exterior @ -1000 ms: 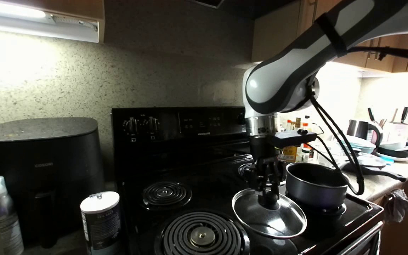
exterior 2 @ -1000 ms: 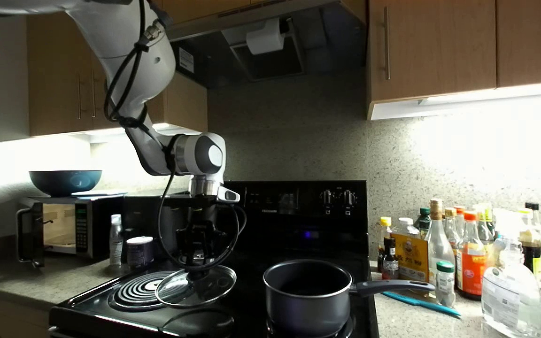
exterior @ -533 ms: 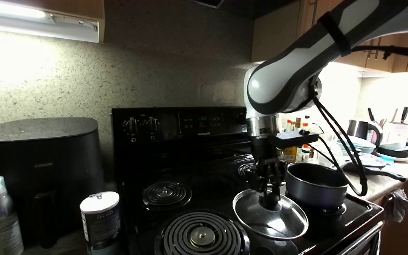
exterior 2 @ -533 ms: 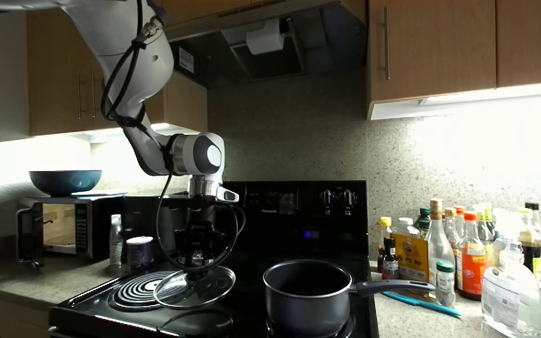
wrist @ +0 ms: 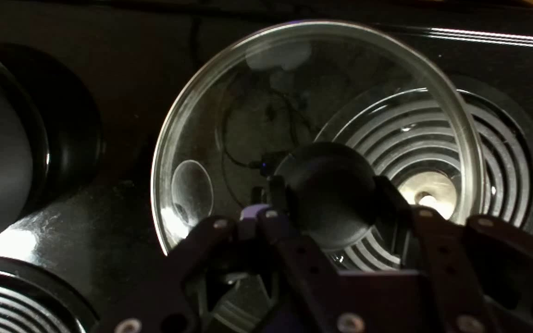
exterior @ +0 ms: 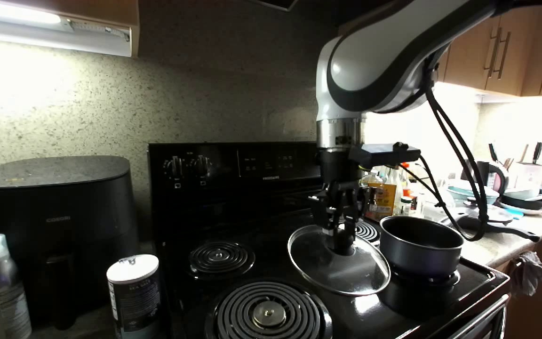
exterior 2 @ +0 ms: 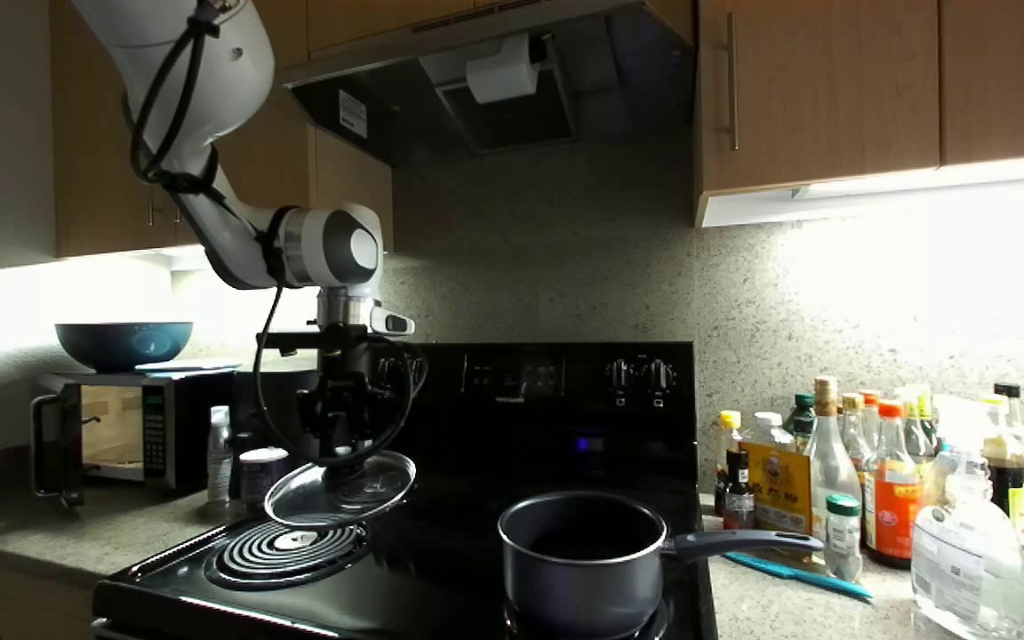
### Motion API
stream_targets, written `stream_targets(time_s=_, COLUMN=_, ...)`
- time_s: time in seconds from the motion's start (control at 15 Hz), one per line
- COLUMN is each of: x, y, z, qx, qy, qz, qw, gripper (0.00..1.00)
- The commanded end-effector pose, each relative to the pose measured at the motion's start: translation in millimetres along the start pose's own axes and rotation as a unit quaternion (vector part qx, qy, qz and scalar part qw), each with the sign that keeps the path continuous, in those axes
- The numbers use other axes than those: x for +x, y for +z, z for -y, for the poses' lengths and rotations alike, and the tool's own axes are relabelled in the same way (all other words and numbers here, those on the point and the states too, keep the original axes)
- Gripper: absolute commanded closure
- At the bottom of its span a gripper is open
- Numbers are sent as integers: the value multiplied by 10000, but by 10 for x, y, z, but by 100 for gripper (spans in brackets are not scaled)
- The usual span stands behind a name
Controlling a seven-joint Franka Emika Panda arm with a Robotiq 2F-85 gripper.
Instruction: Pick up the lid from the stove and put it on the pot
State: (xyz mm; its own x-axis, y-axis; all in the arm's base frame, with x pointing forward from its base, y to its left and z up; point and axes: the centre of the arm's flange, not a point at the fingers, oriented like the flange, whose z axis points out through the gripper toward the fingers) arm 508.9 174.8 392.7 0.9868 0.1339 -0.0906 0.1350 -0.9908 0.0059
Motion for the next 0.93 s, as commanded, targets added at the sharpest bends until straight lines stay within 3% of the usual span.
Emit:
stream_targets(time_s=0.0, x=-36, y=-84, z=27, qx=-1, qy=29, qz=-79, qw=10000, gripper=52)
stream_targets(time_s=0.2, x=-100, y=-147, z=24, qx=-10, qy=43, qz=-133, qw=9999, gripper=52)
stream_targets(time_s=0.27, x=-106, y=-131, z=21, qx=-13, qy=45, qz=-117, qw=9999, gripper=77)
stream_targets(time_s=0.87, x=-188, y=-425, z=-422, qx=207, qy=742, qz=-498, qw=9958, gripper=77)
